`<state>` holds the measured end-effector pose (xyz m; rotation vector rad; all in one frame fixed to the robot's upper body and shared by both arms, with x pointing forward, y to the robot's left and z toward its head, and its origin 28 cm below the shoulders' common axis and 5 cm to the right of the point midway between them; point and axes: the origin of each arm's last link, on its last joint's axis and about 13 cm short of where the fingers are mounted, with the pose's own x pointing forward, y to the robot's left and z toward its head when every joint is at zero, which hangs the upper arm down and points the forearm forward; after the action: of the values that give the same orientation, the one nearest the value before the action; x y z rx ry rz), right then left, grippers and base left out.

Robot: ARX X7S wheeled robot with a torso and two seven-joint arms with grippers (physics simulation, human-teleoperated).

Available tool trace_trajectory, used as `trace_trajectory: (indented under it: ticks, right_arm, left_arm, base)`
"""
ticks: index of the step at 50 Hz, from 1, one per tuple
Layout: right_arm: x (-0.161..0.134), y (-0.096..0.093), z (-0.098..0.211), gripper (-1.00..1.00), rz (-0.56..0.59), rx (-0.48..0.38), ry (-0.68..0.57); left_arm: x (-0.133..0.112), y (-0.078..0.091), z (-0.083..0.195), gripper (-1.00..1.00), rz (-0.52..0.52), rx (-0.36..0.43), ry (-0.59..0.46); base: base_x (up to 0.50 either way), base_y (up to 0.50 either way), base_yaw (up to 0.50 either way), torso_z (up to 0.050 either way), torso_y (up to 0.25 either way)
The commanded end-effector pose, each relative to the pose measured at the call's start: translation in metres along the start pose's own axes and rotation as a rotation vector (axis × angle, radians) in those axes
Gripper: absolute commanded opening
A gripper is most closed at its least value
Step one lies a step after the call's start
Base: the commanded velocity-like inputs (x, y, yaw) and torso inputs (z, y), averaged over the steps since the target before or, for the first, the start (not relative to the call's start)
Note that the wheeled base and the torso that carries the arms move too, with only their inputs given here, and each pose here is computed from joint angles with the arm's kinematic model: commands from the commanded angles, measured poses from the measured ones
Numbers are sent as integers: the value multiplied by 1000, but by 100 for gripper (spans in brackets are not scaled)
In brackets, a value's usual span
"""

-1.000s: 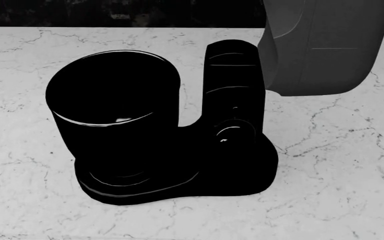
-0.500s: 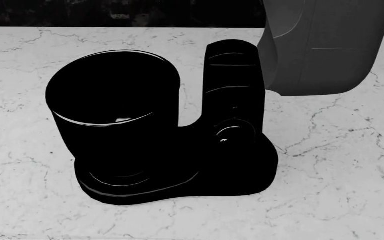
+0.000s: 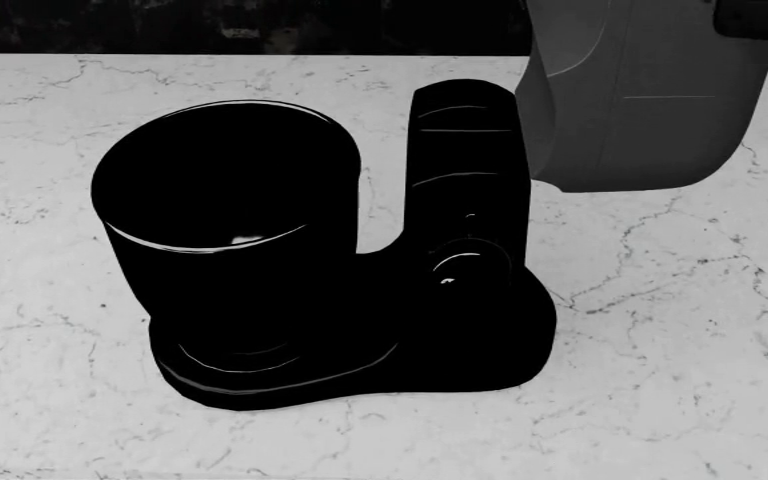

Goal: Close the stand mixer head.

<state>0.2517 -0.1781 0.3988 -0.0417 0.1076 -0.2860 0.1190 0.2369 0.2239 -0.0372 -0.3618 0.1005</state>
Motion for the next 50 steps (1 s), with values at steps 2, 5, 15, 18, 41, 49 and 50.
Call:
trace_trajectory:
  ticks: [2, 5, 15, 18, 41, 49, 50]
  right_arm:
    - [25, 53, 24, 100, 217, -162, 58]
    - [33, 67, 14, 100, 282, -233, 117]
    - [37, 107, 21, 100, 416, -329, 122]
    - [36, 115, 24, 100, 444, -364, 118]
    - [51, 185, -26, 100, 502, -822, 344]
    - [47, 185, -47, 100, 549, -920, 485]
    - [47, 185, -47, 100, 552, -920, 486]
  left_arm:
    - [10, 3, -2, 100, 6, 25, -111]
    - [10, 5, -2, 100, 12, 24, -111]
    - [10, 10, 1, 100, 30, 19, -121]
    - [10, 11, 1, 100, 34, 17, -123]
    - [7, 13, 6, 100, 35, 10, -132]
    - [6, 13, 6, 100, 35, 9, -132]
    - [7, 13, 6, 100, 36, 8, -132]
  base:
    - [0, 0, 0, 0, 0]
    - [8, 0, 7, 0, 0]
    - [28, 0, 22, 0, 0]
    - [32, 0, 24, 0, 0]
    - [18, 2, 9, 0, 0]
    - [24, 10, 19, 0, 0]
    - [22, 9, 15, 0, 0]
